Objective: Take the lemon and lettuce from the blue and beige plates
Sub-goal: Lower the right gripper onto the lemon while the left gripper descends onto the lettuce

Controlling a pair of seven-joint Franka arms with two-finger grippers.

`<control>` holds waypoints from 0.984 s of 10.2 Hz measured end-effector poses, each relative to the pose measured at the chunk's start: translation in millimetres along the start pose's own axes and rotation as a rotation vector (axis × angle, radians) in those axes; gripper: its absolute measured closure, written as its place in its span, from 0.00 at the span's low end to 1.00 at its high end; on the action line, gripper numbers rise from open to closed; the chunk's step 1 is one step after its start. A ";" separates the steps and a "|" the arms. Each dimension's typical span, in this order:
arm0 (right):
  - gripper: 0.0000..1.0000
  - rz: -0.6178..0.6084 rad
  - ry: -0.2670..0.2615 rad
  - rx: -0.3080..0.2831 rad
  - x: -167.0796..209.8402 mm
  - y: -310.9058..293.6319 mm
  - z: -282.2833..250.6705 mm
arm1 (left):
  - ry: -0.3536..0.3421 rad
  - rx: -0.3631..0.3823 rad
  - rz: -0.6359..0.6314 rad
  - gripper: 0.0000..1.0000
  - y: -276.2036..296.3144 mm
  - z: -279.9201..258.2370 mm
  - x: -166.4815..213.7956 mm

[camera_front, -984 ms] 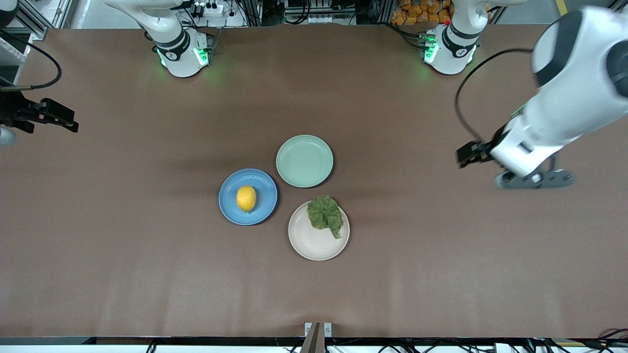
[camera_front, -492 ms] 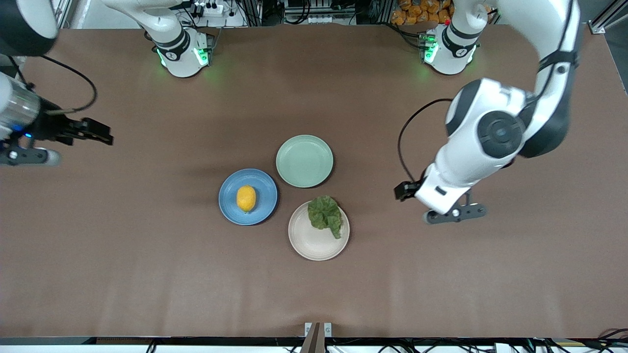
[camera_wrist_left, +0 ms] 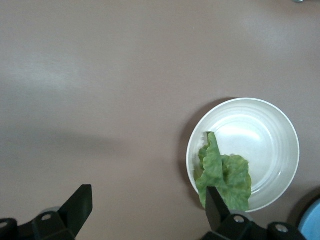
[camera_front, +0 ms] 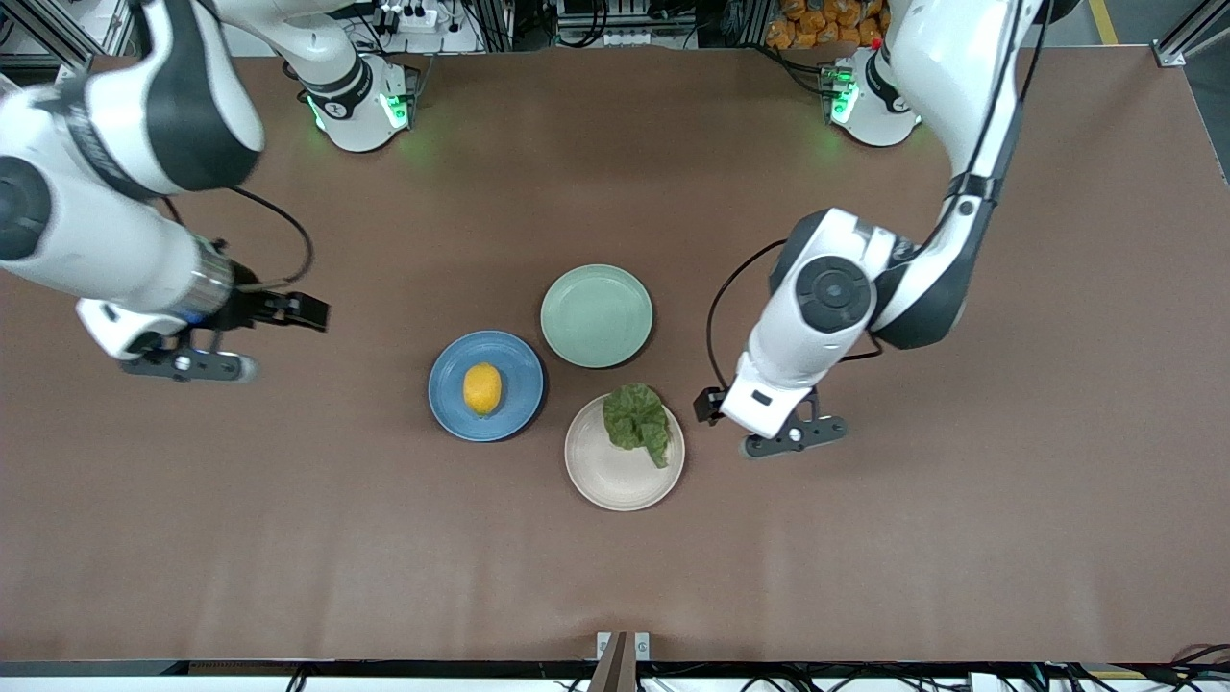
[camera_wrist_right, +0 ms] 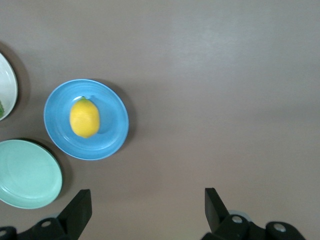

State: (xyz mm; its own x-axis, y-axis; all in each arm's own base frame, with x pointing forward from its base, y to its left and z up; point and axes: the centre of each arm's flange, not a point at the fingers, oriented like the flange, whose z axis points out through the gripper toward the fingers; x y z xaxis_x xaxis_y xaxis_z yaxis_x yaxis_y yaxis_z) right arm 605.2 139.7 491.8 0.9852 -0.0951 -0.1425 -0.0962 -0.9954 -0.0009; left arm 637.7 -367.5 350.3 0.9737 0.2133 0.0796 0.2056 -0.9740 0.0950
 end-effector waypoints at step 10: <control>0.00 0.070 0.061 0.038 22.6 -126.4 192.0 | 0.243 -0.075 -0.046 0.00 89.1 117.4 -75.7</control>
State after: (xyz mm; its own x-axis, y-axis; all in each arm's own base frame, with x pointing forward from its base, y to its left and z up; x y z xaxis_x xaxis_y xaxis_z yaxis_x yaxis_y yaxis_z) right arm 612.4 266.2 298.6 0.9825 -0.1665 -0.0833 -0.1695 -0.9851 -0.0303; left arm 593.8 -479.4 236.2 0.9094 0.2785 0.3089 0.2328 -0.9563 0.1771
